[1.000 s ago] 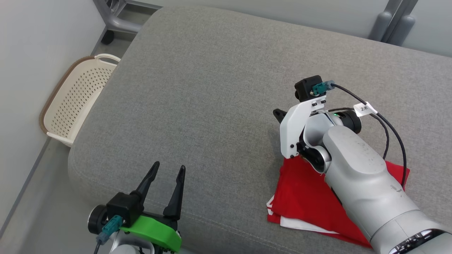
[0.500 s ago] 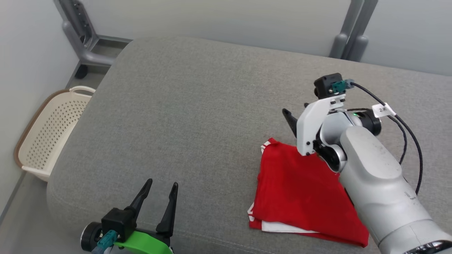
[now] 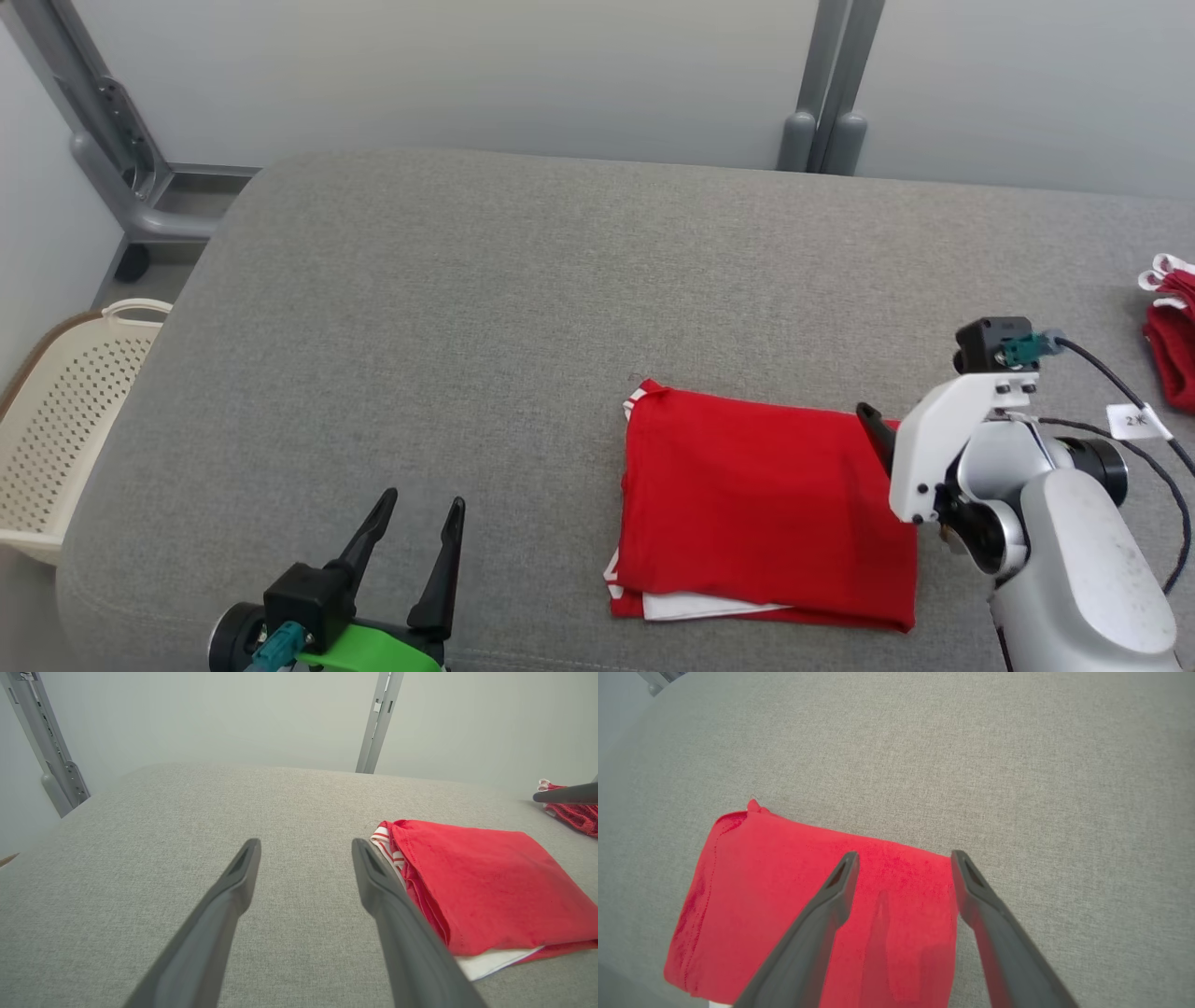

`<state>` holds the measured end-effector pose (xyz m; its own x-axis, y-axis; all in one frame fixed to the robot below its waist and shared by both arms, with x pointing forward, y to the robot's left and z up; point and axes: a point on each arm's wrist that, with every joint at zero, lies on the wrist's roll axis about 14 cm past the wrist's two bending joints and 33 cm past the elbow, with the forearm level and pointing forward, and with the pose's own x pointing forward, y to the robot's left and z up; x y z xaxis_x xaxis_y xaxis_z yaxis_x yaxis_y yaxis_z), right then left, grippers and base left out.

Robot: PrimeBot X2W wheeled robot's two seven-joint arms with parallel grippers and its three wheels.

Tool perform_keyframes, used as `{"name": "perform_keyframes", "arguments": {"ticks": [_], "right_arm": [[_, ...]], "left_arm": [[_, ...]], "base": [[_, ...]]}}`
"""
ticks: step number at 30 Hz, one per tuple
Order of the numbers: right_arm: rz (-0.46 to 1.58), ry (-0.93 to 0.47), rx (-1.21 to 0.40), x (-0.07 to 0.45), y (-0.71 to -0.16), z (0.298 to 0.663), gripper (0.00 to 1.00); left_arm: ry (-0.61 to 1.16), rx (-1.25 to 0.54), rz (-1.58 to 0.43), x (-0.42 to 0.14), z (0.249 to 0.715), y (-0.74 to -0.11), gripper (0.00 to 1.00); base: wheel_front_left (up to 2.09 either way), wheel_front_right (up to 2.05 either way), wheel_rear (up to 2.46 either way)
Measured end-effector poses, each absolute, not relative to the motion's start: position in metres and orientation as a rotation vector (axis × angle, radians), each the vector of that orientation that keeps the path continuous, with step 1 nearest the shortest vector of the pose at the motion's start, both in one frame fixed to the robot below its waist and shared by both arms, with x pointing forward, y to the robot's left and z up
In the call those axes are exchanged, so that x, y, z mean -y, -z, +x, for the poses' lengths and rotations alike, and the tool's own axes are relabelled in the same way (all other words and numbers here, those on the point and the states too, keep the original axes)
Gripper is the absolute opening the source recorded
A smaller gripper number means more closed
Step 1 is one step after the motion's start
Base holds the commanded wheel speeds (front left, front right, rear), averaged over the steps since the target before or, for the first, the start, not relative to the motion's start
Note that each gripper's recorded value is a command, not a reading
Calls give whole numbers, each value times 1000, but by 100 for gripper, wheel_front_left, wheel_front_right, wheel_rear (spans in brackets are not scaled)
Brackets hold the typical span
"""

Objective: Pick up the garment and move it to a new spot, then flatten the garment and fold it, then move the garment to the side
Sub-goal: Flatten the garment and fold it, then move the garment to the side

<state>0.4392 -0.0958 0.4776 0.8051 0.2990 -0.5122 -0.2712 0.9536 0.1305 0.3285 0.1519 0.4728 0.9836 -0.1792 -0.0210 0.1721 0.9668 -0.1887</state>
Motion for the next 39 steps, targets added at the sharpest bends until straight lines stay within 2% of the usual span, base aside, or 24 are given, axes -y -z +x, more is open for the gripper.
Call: {"name": "perform_keyframes", "arguments": {"ticks": [8,21,32,33,34,35,36,39], "right_arm": [[104,-220,-606,130,-464,417,100],[185,-188,-745,140,-418,404,100],[256,-219,-833,122,-380,402,100],[258,-219,-836,121,-378,403,90],[260,-218,-843,121,-376,404,44],[261,-219,-847,120,-375,405,25],[260,-219,-848,120,-374,407,0],[256,-227,-852,116,-372,411,0]], "left_arm": [[201,-41,-181,-147,343,-473,100],[207,-77,-177,-146,356,-463,100],[194,-97,-180,-150,364,-456,100],[193,-98,-179,-151,364,-455,100],[193,-97,-178,-151,365,-455,100],[192,-96,-177,-152,366,-456,100],[191,-96,-176,-152,367,-456,100],[187,-100,-176,-153,367,-455,100]], "base": [[0,0,0],[0,0,0],[0,0,0],[0,0,0],[0,0,0],[0,0,0],[0,0,0],[0,0,0]]}}
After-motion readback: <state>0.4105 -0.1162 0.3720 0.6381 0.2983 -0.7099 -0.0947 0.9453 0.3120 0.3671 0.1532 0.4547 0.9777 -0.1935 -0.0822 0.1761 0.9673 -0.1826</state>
